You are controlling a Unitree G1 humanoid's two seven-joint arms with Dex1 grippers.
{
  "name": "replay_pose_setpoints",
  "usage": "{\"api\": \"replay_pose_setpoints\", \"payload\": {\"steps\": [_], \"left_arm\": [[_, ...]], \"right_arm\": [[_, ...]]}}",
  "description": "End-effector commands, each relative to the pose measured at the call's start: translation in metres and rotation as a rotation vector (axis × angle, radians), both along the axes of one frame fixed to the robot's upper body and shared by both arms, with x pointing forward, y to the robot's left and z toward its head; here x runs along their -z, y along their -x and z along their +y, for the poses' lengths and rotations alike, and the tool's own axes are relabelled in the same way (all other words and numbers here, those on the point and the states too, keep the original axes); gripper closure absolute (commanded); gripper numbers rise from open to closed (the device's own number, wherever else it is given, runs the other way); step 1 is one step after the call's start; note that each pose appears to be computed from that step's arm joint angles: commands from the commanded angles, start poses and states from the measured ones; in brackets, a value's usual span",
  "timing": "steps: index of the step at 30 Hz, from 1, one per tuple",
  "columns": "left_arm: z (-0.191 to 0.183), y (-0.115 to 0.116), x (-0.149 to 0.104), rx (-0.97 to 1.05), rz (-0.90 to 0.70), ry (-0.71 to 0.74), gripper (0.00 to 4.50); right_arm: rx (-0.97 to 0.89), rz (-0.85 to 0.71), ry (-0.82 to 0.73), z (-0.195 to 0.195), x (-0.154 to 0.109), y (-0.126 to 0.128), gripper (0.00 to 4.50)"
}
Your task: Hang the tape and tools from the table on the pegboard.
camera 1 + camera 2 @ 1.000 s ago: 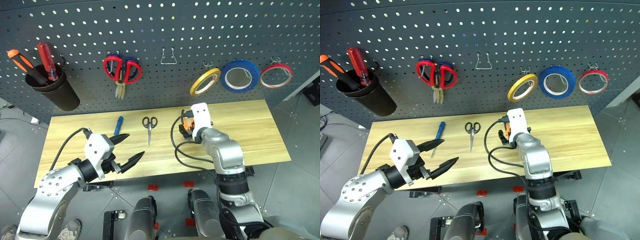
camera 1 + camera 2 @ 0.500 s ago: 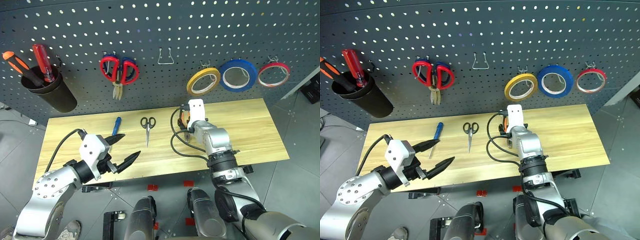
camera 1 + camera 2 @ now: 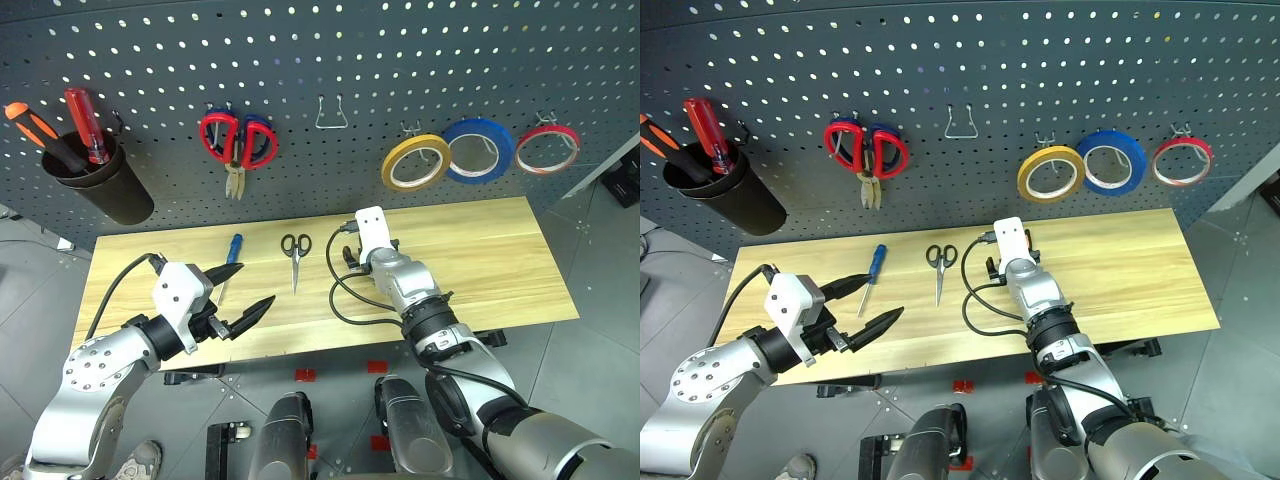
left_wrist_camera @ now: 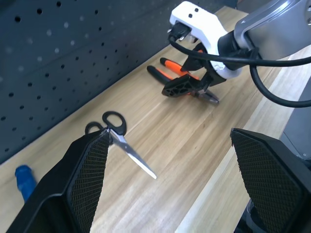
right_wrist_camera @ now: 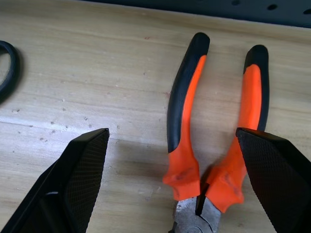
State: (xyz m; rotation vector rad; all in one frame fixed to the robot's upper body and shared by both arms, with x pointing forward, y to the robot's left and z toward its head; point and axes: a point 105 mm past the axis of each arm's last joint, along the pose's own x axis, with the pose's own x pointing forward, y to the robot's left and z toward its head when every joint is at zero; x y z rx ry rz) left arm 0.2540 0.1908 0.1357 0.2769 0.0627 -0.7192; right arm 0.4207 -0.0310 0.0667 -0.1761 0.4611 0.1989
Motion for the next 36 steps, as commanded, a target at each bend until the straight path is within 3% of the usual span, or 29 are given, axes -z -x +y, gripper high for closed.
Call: {"api": "replay_pose_setpoints", "payload": {"steps": [1, 6, 16, 28, 31, 35, 36], "left_arm": [[0.001, 0.002, -0.005, 0.008, -0.031, -0.011, 0.31], [0.001, 0.002, -0.004, 0.005, -0.028, -0.010, 0.31], [0.001, 0.000, -0.005, 0.009, -0.030, -0.012, 0.31], [0.002, -0.003, -0.006, 0.012, -0.039, -0.016, 0.31], [0.002, -0.004, -0.006, 0.009, -0.043, -0.015, 0.31], [0.004, -0.004, -0.006, -0.004, -0.050, -0.013, 0.31], [0.005, -0.004, -0.006, -0.009, -0.054, -0.008, 0.31]], "right_arm": [[-0.048, -0.103, -0.016, 0.023, -0.028, -0.001, 0.04], [-0.022, -0.106, 0.017, 0.017, -0.022, 0.000, 0.04], [0.076, 0.089, -0.025, 0.000, 0.015, 0.005, 0.04], [0.060, 0.143, -0.059, -0.006, 0.029, 0.000, 0.04], [0.071, 0.141, -0.047, -0.015, 0.030, -0.004, 0.56], [0.074, 0.153, -0.044, -0.024, 0.035, -0.005, 1.89], [0.066, 0.155, -0.042, -0.024, 0.036, -0.004, 1.92]]}}
